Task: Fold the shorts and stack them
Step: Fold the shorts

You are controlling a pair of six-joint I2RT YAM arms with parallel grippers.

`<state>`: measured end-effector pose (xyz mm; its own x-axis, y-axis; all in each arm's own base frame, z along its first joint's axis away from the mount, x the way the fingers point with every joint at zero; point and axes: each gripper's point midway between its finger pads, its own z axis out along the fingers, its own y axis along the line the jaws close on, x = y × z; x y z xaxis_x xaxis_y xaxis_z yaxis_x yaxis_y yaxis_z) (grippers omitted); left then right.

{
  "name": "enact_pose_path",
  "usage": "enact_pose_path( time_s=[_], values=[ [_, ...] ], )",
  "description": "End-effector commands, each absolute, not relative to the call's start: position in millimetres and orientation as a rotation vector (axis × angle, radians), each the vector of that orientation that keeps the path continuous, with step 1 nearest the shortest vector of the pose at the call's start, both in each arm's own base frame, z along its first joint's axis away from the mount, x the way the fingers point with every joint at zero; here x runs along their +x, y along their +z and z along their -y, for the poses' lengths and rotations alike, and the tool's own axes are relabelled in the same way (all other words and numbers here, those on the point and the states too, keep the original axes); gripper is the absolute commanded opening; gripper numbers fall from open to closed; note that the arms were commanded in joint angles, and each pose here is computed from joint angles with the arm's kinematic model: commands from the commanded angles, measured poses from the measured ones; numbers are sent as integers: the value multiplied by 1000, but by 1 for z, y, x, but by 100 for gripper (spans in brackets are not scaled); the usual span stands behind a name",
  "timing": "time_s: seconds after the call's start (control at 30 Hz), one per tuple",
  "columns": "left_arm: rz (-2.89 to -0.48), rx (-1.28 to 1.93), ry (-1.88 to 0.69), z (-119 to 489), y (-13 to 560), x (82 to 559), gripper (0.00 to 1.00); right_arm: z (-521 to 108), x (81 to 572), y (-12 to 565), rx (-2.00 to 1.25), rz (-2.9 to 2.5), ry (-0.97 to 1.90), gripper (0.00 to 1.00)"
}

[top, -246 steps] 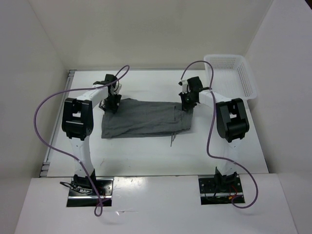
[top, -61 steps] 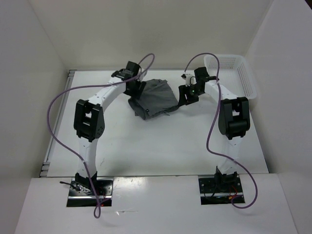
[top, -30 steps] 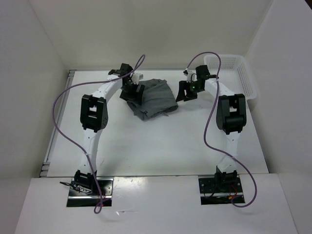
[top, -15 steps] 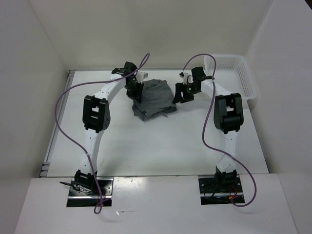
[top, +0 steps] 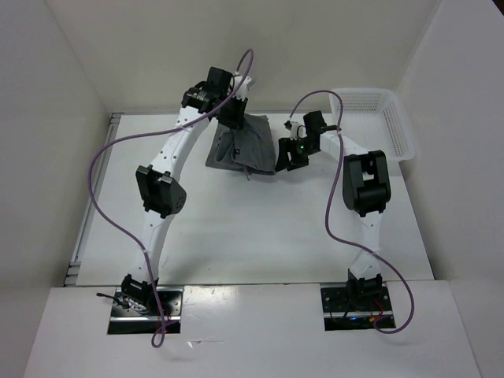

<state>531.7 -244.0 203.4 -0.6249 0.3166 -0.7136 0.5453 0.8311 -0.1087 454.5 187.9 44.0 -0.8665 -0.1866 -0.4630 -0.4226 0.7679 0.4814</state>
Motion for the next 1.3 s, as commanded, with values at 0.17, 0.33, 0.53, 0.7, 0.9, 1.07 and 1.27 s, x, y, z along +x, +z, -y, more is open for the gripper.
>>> enact_pose_path(
  time_s=[0.17,0.33,0.53,0.7,0.9,1.07,1.27],
  values=[
    [-2302,506,-267,202,168,580,33,-197,457,43,-495,-2548,828,68],
    [-2288,409,-225,159,143,616,48,-197,457,43,-495,-2548,828,68],
    [-2266,324,-134,123,134,638,79,-202,458,54,-513,-2520,827,68],
    [-2286,327,-156,119,151,625,100,-208,462,70,-508,-2485,865,68],
    [-2286,360,-372,111,207,582,100,-232,494,121,-366,-2354,1010,68],
    [-2471,300,-513,87,153,546,100,-246,502,112,-192,-2398,1092,70],
    [-2655,292,-621,100,77,507,100,-245,511,62,-125,-2486,1028,72]
  ],
)
